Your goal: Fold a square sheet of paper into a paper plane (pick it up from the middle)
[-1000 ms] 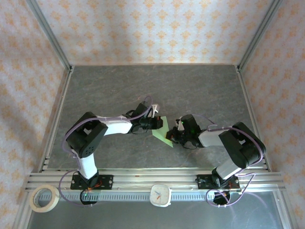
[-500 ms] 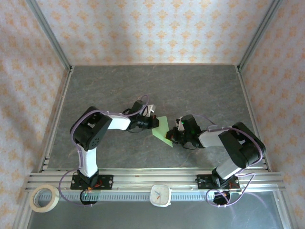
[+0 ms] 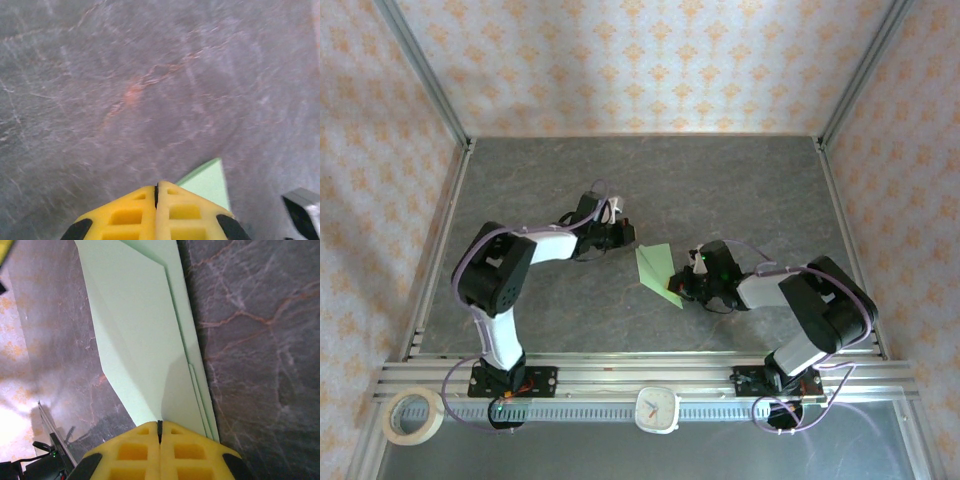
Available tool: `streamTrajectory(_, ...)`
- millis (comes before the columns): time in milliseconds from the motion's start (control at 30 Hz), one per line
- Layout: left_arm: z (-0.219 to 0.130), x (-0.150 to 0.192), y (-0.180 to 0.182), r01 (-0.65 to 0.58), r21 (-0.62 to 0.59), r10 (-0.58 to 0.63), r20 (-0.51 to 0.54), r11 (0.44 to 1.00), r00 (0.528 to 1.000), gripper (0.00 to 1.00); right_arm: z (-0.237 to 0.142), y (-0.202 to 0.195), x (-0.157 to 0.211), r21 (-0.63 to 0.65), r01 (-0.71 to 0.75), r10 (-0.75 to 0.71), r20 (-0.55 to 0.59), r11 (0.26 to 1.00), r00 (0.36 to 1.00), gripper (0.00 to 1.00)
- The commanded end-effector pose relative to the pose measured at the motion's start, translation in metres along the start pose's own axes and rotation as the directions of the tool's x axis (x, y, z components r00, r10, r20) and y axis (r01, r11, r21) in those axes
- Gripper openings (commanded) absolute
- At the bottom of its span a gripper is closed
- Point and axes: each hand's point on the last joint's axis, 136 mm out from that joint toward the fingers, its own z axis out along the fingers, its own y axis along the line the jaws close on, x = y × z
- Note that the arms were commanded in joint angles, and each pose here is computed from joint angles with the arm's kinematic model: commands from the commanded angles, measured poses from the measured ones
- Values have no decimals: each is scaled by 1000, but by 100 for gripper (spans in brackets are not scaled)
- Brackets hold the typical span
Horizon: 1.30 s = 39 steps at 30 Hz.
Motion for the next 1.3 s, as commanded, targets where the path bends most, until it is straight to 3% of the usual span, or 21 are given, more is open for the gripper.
streamTrajectory(0,-13,0,-32,-40,41,38,38,998,999,4,-5,-4,10,25,-38,39,-36,999,999,0)
streamTrajectory(133,-3,24,-52,-80,59,80,-8,995,997,4,-25,33,-4,-68,2,1,38,998,999,14)
streamTrajectory(300,15,45,-55,-93,50,96,-61,994,994,4,-50,2,-11,136,-34,13,154,990,988,26)
streamTrajectory(400,22,49,-55,-92,51,95,-73,994,993,4,-54,-2,4,123,-58,44,113,991,993,31)
streamTrajectory(767,39,70,-27,-85,-10,83,-135,996,987,3,-51,-4,49,46,-161,162,-13,986,987,37)
streamTrajectory(933,47,91,-4,-76,-61,64,-189,995,980,3,-47,-5,48,49,-187,187,-4,981,982,37)
streamTrajectory(1267,43,104,2,-80,-60,65,-221,995,973,3,-42,-30,44,138,-258,253,54,956,966,39)
